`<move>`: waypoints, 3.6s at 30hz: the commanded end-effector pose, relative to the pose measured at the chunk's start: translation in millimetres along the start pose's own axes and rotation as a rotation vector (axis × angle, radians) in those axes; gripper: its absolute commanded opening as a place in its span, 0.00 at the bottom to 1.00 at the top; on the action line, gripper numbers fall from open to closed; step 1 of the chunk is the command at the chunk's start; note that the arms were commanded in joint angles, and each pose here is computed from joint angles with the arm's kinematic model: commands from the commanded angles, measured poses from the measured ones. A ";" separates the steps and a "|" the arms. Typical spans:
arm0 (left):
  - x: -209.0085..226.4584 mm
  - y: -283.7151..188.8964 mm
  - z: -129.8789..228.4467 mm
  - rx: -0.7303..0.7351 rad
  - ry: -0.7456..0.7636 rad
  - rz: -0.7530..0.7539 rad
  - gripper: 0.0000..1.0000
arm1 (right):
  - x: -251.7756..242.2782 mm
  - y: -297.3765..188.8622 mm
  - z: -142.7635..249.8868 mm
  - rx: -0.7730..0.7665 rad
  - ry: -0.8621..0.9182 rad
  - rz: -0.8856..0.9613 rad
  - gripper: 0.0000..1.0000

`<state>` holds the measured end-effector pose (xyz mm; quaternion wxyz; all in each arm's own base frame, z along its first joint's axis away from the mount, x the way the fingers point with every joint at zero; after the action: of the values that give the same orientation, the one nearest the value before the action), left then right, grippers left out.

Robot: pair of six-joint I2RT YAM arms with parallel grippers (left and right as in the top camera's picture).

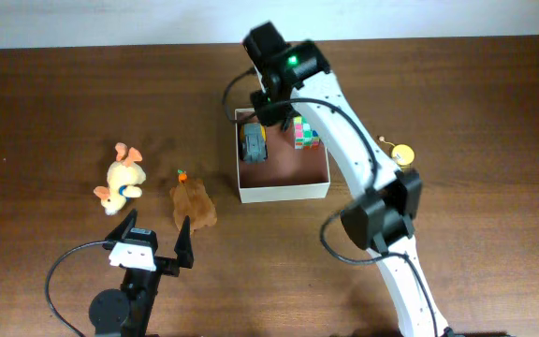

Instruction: Pack container

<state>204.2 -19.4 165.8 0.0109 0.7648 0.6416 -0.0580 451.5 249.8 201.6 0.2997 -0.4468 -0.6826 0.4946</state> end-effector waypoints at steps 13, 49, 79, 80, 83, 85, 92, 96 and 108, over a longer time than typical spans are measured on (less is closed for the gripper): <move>-0.6 0.1 1.7 -0.001 0.012 0.007 0.99 | -143.2 -105.5 25.2 -0.103 0.388 0.074 0.99; -0.6 0.1 1.7 -0.001 0.012 0.007 0.99 | -184.7 73.6 185.6 0.455 1.074 0.060 0.99; -0.6 0.1 1.7 -0.001 0.012 0.007 0.99 | -183.5 130.9 215.2 0.385 1.076 0.096 0.56; -0.6 0.1 1.7 -0.001 0.012 0.007 0.99 | -184.3 132.1 221.1 0.396 1.072 0.120 0.54; -0.6 0.1 1.7 -0.001 0.012 0.007 0.99 | -187.2 135.1 237.4 0.427 1.049 0.191 0.50; -0.6 0.1 1.7 -0.001 0.012 0.007 0.99 | -187.3 137.3 241.4 0.432 0.994 0.190 0.50; -0.6 0.1 1.7 -0.001 0.012 0.007 0.99 | -188.6 142.4 238.2 0.405 0.857 0.152 0.47; -0.6 0.0 1.7 -0.001 0.012 0.007 0.99 | -188.7 143.8 235.0 0.389 0.857 0.141 0.43; -0.6 0.1 1.7 -0.001 0.012 0.007 0.99 | -177.0 147.6 222.1 0.354 0.929 0.025 0.31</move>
<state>204.2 -19.4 165.8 0.0109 0.7648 0.6416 -0.0580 407.6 0.8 37.6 0.5849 -0.6229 -0.4002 0.3314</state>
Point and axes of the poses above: each gripper's point midway between its finger pads, its own y axis out along the fingers, its own x axis along the line the jaws close on, z = x × y, the point moved 4 cm from there along -y, back along the fingers, and after that the axes turned 4 degrees about -y, right-handed, at the moved point
